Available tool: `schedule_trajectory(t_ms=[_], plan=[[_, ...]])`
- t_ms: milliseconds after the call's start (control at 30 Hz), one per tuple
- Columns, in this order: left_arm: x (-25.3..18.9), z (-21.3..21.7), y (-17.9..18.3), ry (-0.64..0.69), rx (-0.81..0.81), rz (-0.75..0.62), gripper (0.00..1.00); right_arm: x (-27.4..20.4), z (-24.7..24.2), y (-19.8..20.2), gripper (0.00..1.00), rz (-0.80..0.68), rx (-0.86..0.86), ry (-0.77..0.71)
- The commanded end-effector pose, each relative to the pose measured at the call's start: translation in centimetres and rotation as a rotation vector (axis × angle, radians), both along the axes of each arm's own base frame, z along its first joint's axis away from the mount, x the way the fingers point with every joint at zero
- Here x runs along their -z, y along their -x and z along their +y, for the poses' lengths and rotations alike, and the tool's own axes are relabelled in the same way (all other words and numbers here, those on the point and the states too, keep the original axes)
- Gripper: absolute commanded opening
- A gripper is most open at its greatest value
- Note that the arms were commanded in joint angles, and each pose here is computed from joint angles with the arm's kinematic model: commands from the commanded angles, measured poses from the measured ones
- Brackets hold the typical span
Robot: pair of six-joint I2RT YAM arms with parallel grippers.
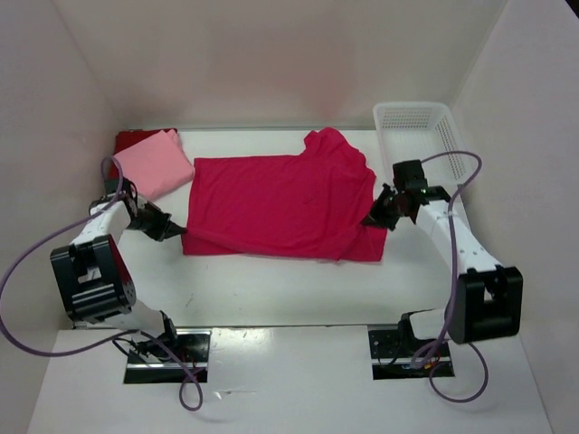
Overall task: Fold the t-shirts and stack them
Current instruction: Fold the flattened tshirt in 1/3 of the way
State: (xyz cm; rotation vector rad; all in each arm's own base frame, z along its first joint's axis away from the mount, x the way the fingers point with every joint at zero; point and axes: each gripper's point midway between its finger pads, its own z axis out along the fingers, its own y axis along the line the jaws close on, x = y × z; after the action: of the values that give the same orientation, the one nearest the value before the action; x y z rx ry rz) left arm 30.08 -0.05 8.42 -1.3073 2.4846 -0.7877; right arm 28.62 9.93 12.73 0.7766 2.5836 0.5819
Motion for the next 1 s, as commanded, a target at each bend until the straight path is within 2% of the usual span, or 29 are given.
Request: schedule_trajectory(t_ms=[0, 67, 233, 500, 600, 667, 733, 767, 800, 833, 933, 967], plan=[[-1.2, 1.7, -4.6, -0.018, -0.038, -0.101, 0.00, -4.8, -1.1, -8.1, 0.00, -0.260, 0.019, 0.048], [-0.6, 1.4, -6.2, -0.011, -0.022, -0.097, 0.00, -5.6, -1.8, -10.5, 0.00, -0.288, 0.037, 0.079], [-0.6, 1.5, -9.3, -0.012, -0.029, -0.115, 0.00, -3.9, -2.6, -15.0, 0.00, -0.266, 0.038, 0.132], [-0.1, 0.6, -14.1, -0.003, -0.004, -0.148, 0.00, -2.9, -3.0, -20.2, 0.00, -0.288, 0.030, 0.179], [-0.1, 1.7, -15.3, -0.054, -0.036, -0.161, 0.00, -1.4, -3.1, -21.6, 0.00, -0.270, 0.019, 0.199], [0.5, 1.7, -15.1, -0.057, -0.040, -0.138, 0.08, -0.5, -2.9, -21.8, 0.01, -0.253, 0.010, 0.190], [1.0, 2.0, -14.4, -0.055, -0.050, -0.128, 0.20, -0.9, -2.6, -22.7, 0.05, -0.283, 0.015, 0.175], [0.9, 2.5, -14.3, -0.058, -0.061, -0.137, 0.34, -2.1, -2.4, -23.4, 0.08, -0.318, 0.012, 0.164], [0.8, 2.4, -14.0, -0.058, -0.061, -0.137, 0.41, -2.2, -2.4, -23.7, 0.13, -0.323, 0.012, 0.164], [-0.3, 2.9, -14.0, -0.072, -0.063, -0.172, 0.46, -2.7, -2.2, -23.9, 0.23, -0.335, 0.008, 0.156], [-2.6, 3.2, -12.7, -0.110, -0.049, -0.217, 0.53, -5.1, -2.3, -23.2, 0.36, -0.364, 0.001, 0.161], [-3.1, 3.2, -12.2, -0.130, -0.049, -0.228, 0.53, -4.4, -2.4, -22.1, 0.39, -0.341, -0.002, 0.163]])
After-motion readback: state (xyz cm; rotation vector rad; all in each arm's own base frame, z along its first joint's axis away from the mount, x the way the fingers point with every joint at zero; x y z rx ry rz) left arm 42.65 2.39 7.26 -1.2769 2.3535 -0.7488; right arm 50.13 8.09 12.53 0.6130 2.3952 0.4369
